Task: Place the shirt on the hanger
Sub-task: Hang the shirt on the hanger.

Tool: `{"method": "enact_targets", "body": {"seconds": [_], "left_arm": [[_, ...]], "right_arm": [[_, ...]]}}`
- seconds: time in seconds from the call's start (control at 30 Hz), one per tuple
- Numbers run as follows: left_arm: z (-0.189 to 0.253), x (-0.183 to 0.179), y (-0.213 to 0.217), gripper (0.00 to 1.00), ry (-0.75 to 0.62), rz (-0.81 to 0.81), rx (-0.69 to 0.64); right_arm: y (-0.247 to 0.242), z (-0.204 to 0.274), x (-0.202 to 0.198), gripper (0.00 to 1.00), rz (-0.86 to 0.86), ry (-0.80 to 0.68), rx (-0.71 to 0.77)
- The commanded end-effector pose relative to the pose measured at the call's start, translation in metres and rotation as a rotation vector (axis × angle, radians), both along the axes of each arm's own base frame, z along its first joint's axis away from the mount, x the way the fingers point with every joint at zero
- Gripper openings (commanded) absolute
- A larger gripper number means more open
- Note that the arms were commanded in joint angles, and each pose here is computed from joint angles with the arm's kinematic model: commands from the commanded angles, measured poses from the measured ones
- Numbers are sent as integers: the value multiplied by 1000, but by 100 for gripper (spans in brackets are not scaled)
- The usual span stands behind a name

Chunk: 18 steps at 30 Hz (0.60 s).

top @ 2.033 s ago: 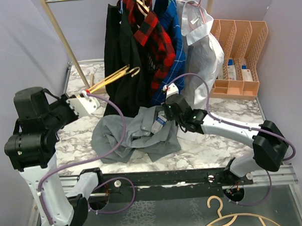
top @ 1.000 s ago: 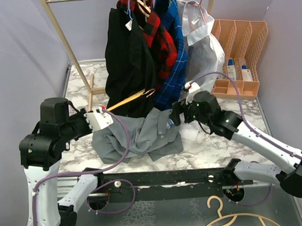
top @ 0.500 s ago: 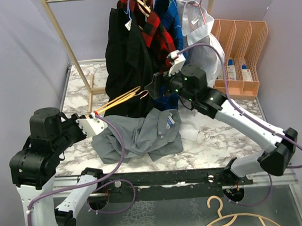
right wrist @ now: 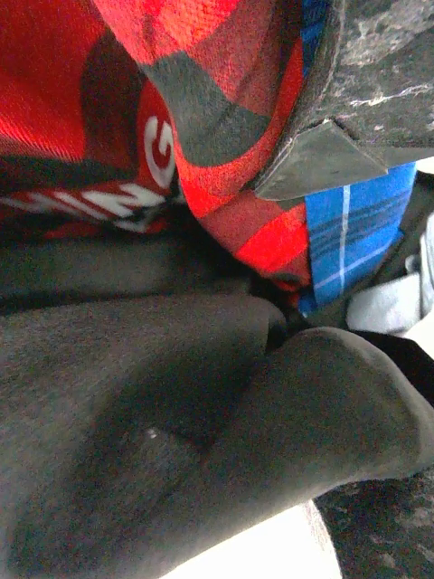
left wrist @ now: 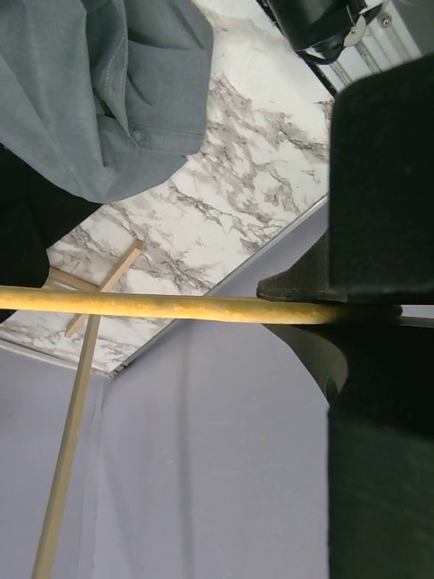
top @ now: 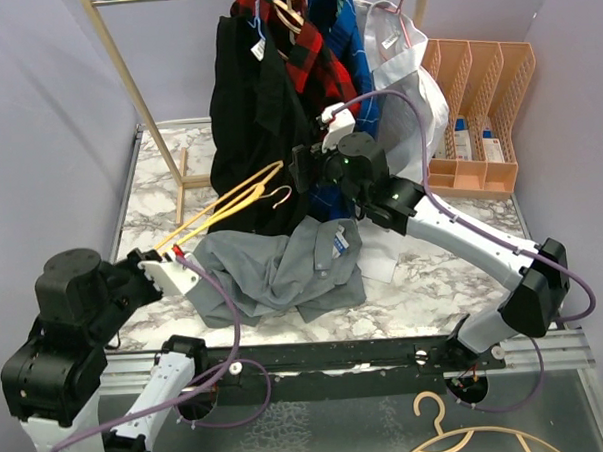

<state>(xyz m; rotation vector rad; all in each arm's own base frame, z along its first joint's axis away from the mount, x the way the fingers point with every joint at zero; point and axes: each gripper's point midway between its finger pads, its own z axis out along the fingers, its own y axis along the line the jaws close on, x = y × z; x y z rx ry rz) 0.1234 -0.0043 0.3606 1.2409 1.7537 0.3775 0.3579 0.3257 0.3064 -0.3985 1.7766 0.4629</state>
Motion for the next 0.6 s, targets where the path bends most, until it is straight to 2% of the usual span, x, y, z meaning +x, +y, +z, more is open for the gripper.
{"method": "enact_targets", "body": {"seconds": [0.0,0.23,0.57], "left_arm": [[-4,-10,-6,0,-19,-33,-33],[-7,-15,-28,0,12,-115,-123],[3,-20,-53,0,53,-208,-241]], "right_arm": [[-30,22,33,98,-207,-131,-86],[-55,11,51,98,-409,-129,-123],[-46,25,74,98,-383,-204,-63]]}}
